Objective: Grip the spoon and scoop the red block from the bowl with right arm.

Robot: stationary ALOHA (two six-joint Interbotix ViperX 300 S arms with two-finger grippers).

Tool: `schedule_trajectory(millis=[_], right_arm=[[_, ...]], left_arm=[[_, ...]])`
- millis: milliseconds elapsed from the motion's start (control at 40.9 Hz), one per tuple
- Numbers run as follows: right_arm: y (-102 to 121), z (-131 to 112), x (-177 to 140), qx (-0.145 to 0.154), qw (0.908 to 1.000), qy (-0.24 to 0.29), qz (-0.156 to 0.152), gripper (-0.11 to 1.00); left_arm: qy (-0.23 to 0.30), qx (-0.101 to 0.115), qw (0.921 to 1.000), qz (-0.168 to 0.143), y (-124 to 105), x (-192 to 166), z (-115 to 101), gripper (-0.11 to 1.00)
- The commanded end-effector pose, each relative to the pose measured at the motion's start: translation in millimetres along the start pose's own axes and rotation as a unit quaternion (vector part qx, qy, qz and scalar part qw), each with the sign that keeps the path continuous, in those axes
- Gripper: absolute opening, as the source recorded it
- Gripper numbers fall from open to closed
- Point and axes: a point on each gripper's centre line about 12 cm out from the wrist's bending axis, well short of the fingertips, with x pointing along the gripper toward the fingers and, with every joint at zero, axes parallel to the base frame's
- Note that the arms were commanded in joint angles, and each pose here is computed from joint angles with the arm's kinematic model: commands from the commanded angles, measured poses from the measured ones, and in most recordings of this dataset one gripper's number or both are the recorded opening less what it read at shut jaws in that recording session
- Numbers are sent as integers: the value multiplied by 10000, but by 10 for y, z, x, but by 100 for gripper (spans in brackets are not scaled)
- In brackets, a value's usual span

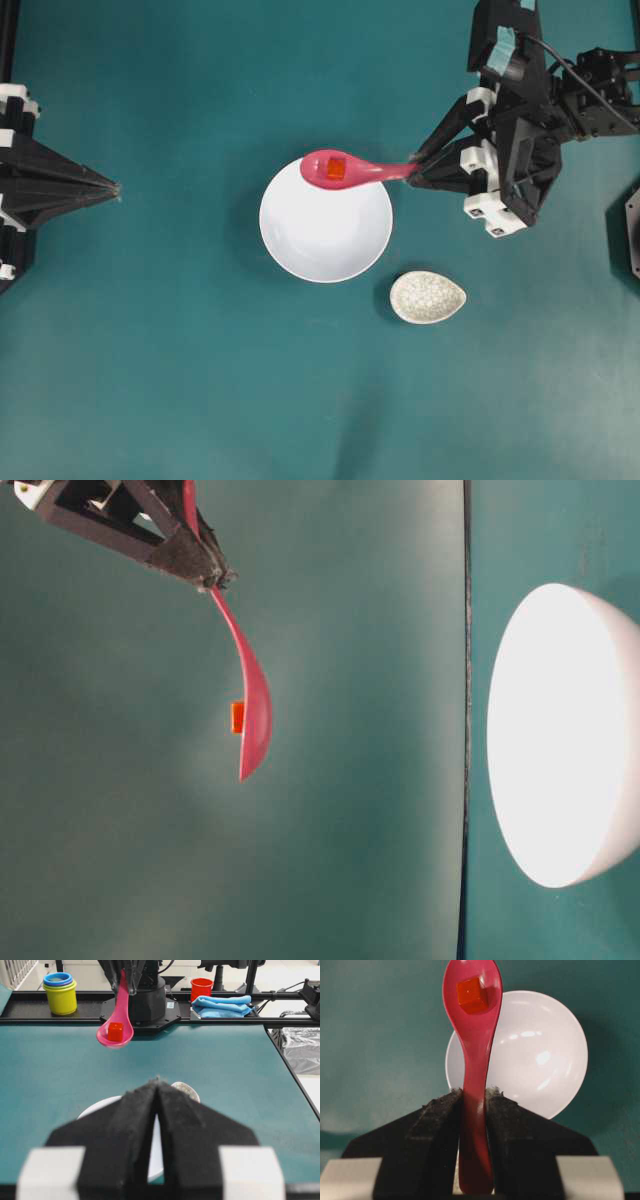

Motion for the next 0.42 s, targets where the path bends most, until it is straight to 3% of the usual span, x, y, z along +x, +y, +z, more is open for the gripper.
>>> schedule_trajectory(millis=[0, 392], right_arm=[[52, 115, -64, -35, 9998, -193, 59, 23], [5, 28, -22, -107, 9999, -71, -27, 23]], left_arm=[[-161, 25, 9999, 19, 7, 21, 131, 0], [-123, 32, 9999, 21, 7, 21, 122, 0]])
